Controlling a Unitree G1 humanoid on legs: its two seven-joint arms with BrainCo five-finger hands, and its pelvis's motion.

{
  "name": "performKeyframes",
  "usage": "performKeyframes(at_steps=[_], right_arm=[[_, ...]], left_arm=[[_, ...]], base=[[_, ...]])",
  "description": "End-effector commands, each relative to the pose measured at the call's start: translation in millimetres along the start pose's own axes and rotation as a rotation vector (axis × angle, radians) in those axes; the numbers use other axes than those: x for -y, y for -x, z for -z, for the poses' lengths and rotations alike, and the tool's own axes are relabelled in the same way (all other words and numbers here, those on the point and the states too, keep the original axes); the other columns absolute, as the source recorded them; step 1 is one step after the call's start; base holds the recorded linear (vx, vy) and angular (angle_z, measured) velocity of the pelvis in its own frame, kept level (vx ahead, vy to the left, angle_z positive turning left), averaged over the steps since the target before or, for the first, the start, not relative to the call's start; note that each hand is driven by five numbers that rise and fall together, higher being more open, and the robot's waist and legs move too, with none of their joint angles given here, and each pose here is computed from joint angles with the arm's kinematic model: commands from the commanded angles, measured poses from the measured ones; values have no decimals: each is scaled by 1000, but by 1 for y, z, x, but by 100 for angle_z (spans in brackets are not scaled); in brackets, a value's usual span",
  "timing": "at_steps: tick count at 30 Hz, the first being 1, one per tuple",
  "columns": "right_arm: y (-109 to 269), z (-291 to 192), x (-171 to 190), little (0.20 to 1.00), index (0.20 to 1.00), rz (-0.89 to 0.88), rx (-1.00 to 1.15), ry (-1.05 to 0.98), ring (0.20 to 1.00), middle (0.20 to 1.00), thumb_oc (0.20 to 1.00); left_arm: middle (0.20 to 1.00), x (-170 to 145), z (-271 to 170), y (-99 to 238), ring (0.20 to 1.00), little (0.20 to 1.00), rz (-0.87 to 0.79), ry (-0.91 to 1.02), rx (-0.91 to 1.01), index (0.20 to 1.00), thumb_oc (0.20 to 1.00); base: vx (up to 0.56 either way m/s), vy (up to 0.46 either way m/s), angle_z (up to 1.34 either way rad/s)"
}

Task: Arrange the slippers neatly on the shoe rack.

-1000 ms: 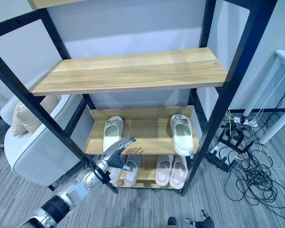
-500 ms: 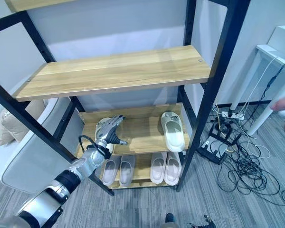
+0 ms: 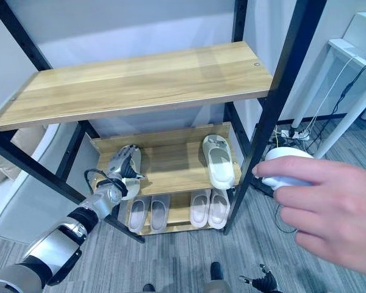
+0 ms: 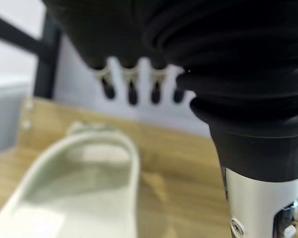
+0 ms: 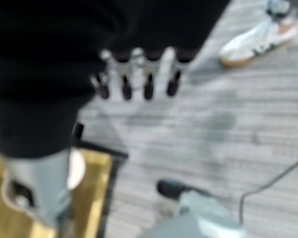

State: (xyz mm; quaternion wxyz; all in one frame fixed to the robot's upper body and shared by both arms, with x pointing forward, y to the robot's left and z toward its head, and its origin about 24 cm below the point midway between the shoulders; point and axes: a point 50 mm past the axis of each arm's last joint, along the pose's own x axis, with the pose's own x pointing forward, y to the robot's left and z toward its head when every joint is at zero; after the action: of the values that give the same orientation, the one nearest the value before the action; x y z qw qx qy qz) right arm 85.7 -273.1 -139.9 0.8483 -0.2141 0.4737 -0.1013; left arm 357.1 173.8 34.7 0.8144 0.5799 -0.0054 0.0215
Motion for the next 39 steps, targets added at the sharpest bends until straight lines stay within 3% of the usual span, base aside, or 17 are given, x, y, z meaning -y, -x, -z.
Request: performKeyframes(at_steps=[1, 10, 23, 39], right_arm=[[-6, -22, -1, 1000, 1000, 9, 79, -8, 1000, 1000, 1000], [-10, -40, -7, 1000, 1000, -20, 135, 33, 1000, 1000, 1000], [-11, -47, -11, 1000, 1000, -32, 164, 51, 1000, 1000, 1000], [-11, -58, -19, 1000, 1000, -61, 211, 97, 1000, 1000, 1000]], left_arm=[[1000, -50, -7, -27, 1000, 1000, -177, 9, -2, 1000, 1000], [1000, -80, -12, -45, 1000, 1000, -259, 42, -57, 1000, 1000], [1000, -96, 0, -48, 1000, 1000, -310, -10, -124, 1000, 1000], [1000, -97, 14, -45, 1000, 1000, -378, 59, -246, 1000, 1000]], base=[[0, 0, 0], [-14, 3, 0], [0, 0, 0], [2, 1, 0]])
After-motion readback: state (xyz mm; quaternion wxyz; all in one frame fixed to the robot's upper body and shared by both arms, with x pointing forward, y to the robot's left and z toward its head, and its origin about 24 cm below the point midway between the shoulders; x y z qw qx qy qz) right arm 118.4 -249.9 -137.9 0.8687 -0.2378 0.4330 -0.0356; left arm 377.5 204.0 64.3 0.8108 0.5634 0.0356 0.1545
